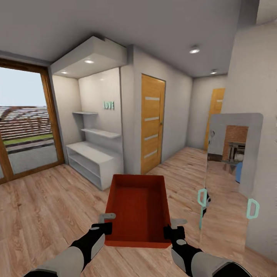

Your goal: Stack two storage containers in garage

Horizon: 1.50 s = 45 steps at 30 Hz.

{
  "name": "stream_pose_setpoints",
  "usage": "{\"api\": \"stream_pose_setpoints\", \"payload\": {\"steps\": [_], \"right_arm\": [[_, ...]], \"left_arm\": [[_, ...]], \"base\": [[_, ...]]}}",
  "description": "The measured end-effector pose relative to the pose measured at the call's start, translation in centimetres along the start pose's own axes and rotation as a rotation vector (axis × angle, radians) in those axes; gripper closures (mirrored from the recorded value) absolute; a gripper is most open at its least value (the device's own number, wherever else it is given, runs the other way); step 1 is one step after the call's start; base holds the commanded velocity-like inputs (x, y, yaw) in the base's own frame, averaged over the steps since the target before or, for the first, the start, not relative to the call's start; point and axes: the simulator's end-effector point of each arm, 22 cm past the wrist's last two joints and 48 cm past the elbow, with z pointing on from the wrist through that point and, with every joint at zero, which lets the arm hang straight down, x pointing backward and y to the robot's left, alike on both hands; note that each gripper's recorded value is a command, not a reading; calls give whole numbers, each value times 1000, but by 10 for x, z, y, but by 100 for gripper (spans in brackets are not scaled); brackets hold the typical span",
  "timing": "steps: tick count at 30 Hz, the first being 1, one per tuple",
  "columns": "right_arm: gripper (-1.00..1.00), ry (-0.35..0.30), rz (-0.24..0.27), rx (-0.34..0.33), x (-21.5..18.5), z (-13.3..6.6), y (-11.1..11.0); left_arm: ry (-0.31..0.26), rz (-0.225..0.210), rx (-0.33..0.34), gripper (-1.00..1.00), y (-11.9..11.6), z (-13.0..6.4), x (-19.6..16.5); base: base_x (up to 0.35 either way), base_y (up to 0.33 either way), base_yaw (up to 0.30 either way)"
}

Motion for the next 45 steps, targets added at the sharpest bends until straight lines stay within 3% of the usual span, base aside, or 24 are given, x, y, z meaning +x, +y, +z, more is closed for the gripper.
{"api": "stream_pose_setpoints", "payload": {"steps": [11, 23, 38, 45], "right_arm": [[100, 3, -1, 0, 2, 1, 0], [100, 3, 0, 0, 2, 1, 0], [100, 3, 0, -1, 2, 1, 0], [100, 2, 0, 0, 2, 1, 0]], "left_arm": [[3, 0, 0, 100, 0, 1, 2], [2, 1, 0, 100, 0, 1, 1], [2, 0, -1, 100, 0, 1, 1], [2, 0, 0, 100, 0, 1, 1]], "base": [[324, 0, -239], [324, 21, -19], [323, 159, -1], [322, 174, -177]]}}
